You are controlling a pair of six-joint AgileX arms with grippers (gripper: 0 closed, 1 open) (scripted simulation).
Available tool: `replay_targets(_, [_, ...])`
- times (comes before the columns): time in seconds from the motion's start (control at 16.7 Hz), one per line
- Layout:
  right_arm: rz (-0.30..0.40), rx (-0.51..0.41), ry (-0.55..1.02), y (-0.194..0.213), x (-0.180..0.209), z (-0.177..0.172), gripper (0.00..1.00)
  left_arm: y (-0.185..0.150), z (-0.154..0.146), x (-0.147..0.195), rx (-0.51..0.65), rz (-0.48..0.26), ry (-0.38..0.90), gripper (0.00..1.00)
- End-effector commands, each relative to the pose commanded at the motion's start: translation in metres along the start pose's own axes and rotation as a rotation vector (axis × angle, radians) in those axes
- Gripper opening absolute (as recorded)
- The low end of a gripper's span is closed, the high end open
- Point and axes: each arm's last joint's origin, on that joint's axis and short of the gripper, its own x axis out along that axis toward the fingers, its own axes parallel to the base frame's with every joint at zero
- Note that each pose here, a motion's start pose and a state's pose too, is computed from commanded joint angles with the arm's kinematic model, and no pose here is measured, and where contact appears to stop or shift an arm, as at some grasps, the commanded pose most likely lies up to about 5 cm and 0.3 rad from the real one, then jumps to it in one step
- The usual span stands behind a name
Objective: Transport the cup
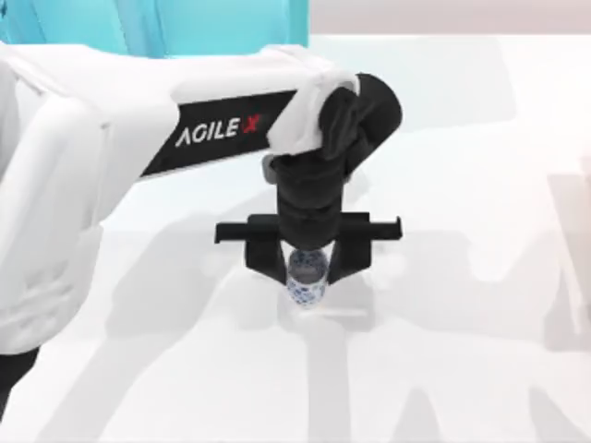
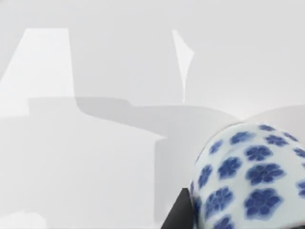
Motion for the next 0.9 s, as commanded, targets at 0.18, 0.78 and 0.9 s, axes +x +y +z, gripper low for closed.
replay_targets(0.18, [0.000, 0.000, 0.000, 0.000, 0.000, 0.000, 1.00, 0.000, 0.000, 0.000, 0.000, 0.000, 0.000, 0.02])
replay_targets(0.78, [0.000, 0.000, 0.000, 0.000, 0.000, 0.000, 1.00, 0.001, 0.001, 0.000, 0.001, 0.000, 0.000, 0.00])
replay_targets(0.9, [0.000, 0.000, 0.000, 0.000, 0.000, 0.000, 1.00, 0.014, 0.007, -0.006, 0.001, -0.004, -0.006, 0.00])
